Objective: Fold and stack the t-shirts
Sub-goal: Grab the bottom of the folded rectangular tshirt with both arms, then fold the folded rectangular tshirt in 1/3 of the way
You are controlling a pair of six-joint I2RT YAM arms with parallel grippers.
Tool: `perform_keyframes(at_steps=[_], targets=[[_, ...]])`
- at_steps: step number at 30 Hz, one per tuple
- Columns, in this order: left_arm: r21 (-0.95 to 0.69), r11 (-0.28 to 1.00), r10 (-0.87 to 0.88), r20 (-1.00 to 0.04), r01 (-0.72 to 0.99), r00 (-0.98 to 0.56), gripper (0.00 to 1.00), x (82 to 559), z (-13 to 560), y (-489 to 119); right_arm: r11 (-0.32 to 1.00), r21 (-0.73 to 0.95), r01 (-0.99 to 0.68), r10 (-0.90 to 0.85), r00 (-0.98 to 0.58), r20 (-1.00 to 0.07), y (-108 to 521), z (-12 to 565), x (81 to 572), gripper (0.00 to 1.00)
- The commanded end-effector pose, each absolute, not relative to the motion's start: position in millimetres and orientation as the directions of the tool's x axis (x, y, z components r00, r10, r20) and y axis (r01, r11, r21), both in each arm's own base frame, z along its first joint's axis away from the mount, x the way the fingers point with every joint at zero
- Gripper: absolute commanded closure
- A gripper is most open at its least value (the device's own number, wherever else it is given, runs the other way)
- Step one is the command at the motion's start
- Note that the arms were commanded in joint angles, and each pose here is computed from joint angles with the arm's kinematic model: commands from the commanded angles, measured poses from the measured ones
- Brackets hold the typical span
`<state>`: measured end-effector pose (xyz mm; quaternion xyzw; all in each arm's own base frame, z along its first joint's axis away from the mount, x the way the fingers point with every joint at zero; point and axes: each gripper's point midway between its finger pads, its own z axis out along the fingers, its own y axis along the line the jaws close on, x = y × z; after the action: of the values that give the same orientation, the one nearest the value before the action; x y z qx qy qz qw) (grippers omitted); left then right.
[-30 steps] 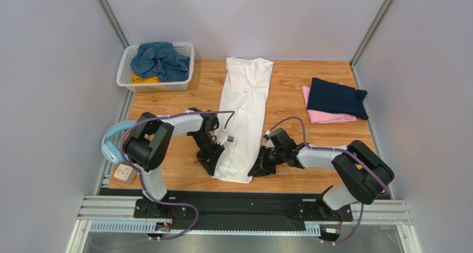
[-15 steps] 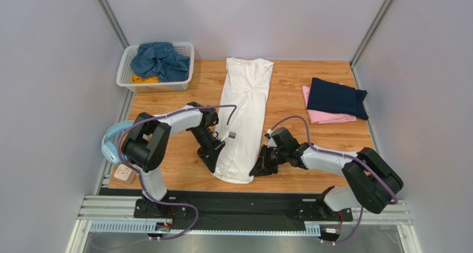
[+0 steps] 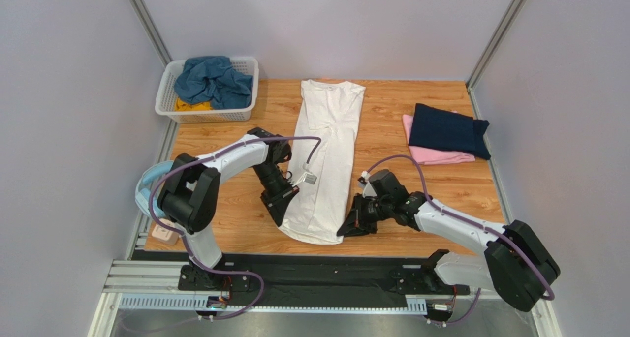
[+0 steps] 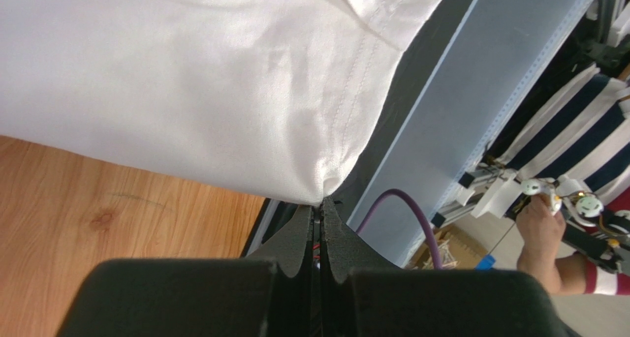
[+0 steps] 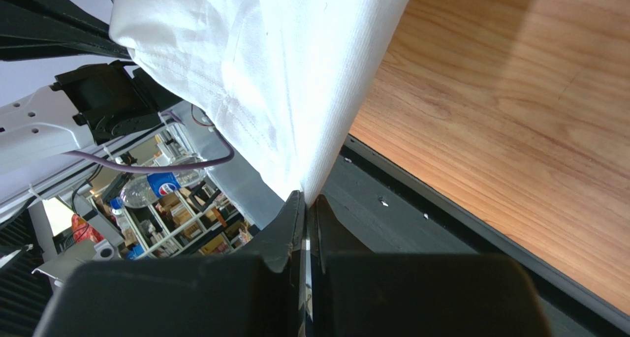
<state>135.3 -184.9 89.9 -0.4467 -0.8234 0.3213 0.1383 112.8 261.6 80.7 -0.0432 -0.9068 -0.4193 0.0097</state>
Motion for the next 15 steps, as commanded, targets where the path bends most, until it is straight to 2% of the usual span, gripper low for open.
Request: perform_keyframes(at_steps=[1, 15], targets=[[-0.658, 0.365, 0.869, -0.014, 0.659, -0.495, 0.99, 110, 106, -161, 0.625, 0.779, 0.047, 0.033, -0.999, 0.034, 262, 103, 107, 1.00], [-0.620, 0.304, 0.890, -0.086, 0.723, -0.448, 1.00, 95, 133, -154, 0.612, 0.786, 0.087, 0.020, -0.995, 0.095, 255, 105, 75, 1.00]])
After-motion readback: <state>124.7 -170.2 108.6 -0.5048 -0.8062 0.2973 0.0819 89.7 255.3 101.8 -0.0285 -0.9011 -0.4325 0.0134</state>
